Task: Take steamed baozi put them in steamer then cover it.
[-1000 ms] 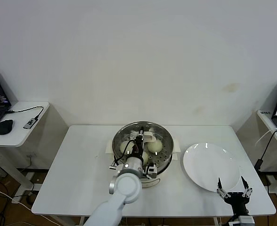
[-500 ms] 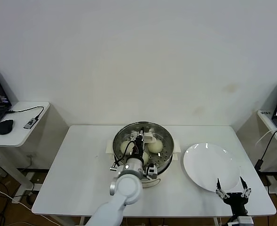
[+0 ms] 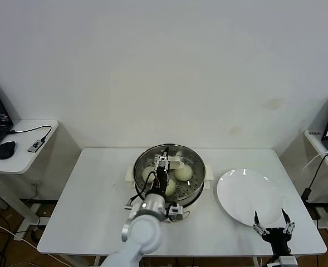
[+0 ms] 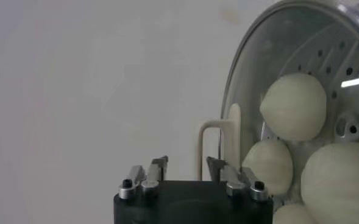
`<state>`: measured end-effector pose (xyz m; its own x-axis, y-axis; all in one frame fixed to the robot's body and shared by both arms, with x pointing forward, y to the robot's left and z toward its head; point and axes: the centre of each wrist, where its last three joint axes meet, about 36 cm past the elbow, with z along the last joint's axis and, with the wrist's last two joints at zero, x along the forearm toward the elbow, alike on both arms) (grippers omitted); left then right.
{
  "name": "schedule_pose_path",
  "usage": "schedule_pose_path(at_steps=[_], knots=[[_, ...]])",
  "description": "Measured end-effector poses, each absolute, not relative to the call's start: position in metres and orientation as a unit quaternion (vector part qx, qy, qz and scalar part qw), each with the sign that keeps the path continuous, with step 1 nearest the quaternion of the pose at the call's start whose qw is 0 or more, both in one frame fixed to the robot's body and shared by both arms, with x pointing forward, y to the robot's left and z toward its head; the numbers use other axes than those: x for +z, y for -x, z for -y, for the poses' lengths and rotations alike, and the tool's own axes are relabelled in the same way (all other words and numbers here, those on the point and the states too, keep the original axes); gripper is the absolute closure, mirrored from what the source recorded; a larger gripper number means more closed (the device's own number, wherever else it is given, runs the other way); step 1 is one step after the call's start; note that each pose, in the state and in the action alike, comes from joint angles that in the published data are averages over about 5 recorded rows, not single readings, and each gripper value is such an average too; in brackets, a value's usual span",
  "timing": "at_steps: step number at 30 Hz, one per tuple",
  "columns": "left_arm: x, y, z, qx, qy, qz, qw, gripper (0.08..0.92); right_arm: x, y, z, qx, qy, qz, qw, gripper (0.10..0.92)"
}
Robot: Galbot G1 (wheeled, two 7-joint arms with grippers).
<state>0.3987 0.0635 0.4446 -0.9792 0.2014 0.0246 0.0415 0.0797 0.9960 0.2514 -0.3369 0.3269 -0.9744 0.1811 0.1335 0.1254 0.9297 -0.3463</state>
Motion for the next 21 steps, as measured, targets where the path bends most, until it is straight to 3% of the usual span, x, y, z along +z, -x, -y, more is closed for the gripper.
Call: schedule_pose_path(at_steps=[5,11,16,21], knots=[[0.457,-0.372,-0.081,0.655,-0.077,-0.748,0.077,0.194,0.326,-0.251,0.334,0.169,0.074,0.979,0.082,0.200],[0.466,-0.334,-0.118,0.599,-0.078,-0.790,0.101,0.177,0.327,-0.253,0.332,0.160,0.060,0.983,0.072,0.200],[0.453,-0.309,-0.159,0.506,-0.088,-0.852,0.101,0.177,0.330,-0.251,0.330,0.137,0.041,0.988,0.059,0.200],[0.427,-0.289,-0.195,0.379,-0.092,-0.918,0.072,0.177,0.336,-0.248,0.331,0.115,0.021,0.992,0.047,0.200]])
